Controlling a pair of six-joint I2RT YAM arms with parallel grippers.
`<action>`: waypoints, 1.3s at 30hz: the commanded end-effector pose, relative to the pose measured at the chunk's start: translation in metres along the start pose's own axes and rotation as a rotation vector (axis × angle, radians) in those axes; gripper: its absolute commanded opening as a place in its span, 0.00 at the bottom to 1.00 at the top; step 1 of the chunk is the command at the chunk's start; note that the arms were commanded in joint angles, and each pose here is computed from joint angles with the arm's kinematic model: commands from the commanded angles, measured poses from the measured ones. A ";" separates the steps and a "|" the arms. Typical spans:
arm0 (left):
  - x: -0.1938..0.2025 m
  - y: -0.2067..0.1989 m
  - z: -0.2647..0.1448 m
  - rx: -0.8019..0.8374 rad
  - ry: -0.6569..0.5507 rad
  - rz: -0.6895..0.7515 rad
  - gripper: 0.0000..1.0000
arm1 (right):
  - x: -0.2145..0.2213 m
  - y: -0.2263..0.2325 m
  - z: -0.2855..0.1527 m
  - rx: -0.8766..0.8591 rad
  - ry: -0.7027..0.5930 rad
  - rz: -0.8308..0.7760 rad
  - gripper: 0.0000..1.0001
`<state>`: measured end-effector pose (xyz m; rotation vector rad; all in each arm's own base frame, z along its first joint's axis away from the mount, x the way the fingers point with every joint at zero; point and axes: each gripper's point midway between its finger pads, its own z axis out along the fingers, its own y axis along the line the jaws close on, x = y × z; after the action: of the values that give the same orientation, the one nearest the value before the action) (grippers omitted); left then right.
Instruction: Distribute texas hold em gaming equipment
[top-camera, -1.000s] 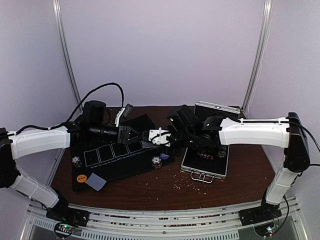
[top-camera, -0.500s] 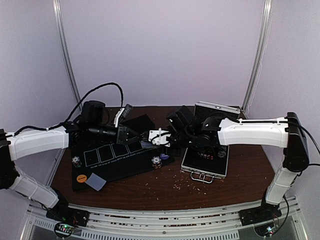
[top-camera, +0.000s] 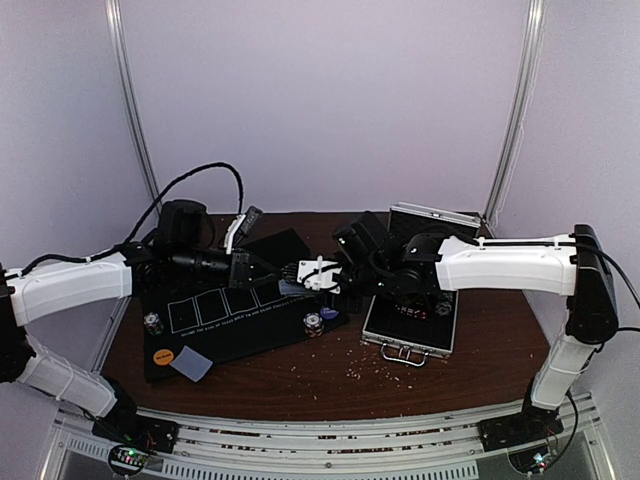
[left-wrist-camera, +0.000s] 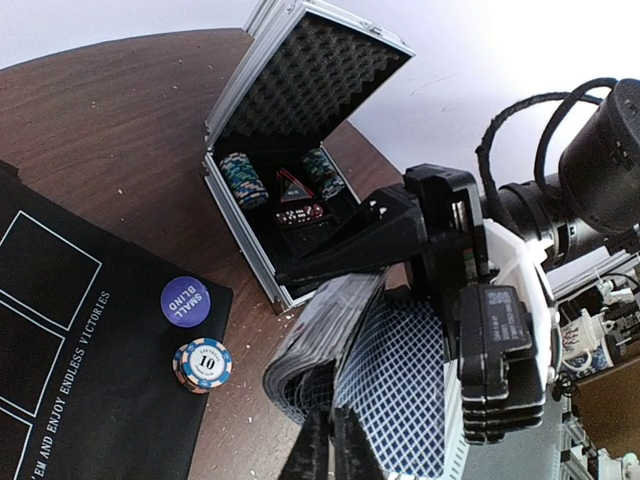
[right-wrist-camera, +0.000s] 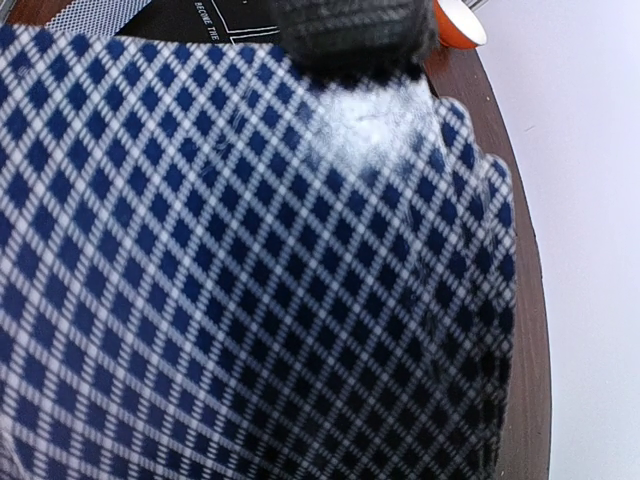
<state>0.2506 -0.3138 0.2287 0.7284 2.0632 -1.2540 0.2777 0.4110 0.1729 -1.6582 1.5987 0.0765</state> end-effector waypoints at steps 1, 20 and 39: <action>-0.010 -0.003 0.007 0.034 0.003 0.024 0.10 | -0.010 -0.005 -0.003 0.018 -0.025 0.007 0.42; -0.021 -0.014 -0.010 0.022 -0.036 0.076 0.00 | 0.005 -0.009 0.000 0.039 0.015 0.009 0.42; -0.037 -0.014 -0.025 0.024 -0.100 0.075 0.00 | 0.020 -0.016 -0.001 0.048 0.030 0.050 0.41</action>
<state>0.2503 -0.3079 0.2471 0.7562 2.0193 -1.2520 0.2930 0.3959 0.1637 -1.6198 1.6515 0.0353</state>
